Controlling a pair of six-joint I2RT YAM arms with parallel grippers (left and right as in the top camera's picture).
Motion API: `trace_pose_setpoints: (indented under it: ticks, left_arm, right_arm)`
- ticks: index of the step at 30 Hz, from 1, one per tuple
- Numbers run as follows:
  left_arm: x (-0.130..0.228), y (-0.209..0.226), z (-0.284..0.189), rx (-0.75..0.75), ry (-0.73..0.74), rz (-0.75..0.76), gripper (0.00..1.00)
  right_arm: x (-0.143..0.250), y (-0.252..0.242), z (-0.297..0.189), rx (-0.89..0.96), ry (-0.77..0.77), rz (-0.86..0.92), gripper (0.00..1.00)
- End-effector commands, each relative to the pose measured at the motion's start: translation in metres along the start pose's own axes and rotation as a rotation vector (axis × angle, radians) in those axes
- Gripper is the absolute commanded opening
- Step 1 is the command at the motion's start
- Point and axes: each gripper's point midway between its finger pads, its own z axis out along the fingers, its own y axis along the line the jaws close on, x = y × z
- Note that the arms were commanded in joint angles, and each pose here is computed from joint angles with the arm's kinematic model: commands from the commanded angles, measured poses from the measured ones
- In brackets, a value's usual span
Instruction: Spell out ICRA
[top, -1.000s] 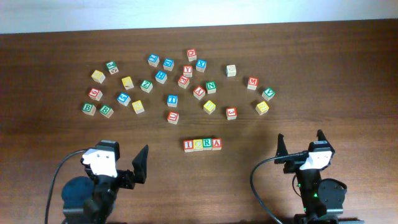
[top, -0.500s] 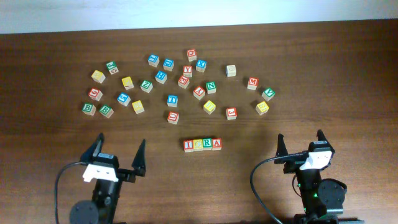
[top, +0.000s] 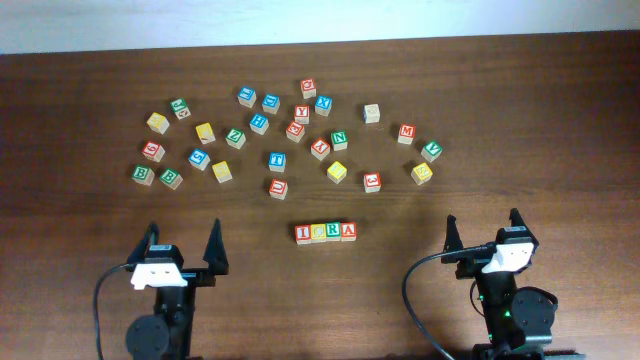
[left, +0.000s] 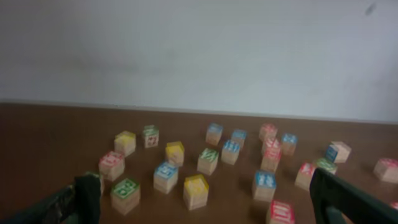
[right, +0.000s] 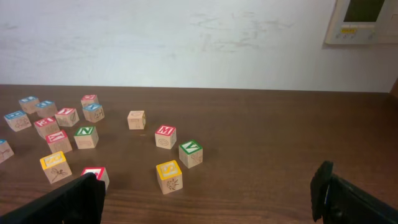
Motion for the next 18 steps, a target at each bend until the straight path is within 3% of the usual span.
trace_pose_setpoints:
  ticks: [1, 18]
  left_arm:
    - [0.0217, 0.0104, -0.0014, -0.068, 0.081, -0.009, 0.99]
    - [0.0233, 0.0041, -0.0012, -0.036, 0.090, 0.091, 0.99]
  right_arm:
    - [0.0022, -0.0025, 0.0000, 0.011, -0.001, 0.011, 0.98]
    - [0.0022, -0.0025, 0.0000, 0.011, -0.001, 0.012, 0.98]
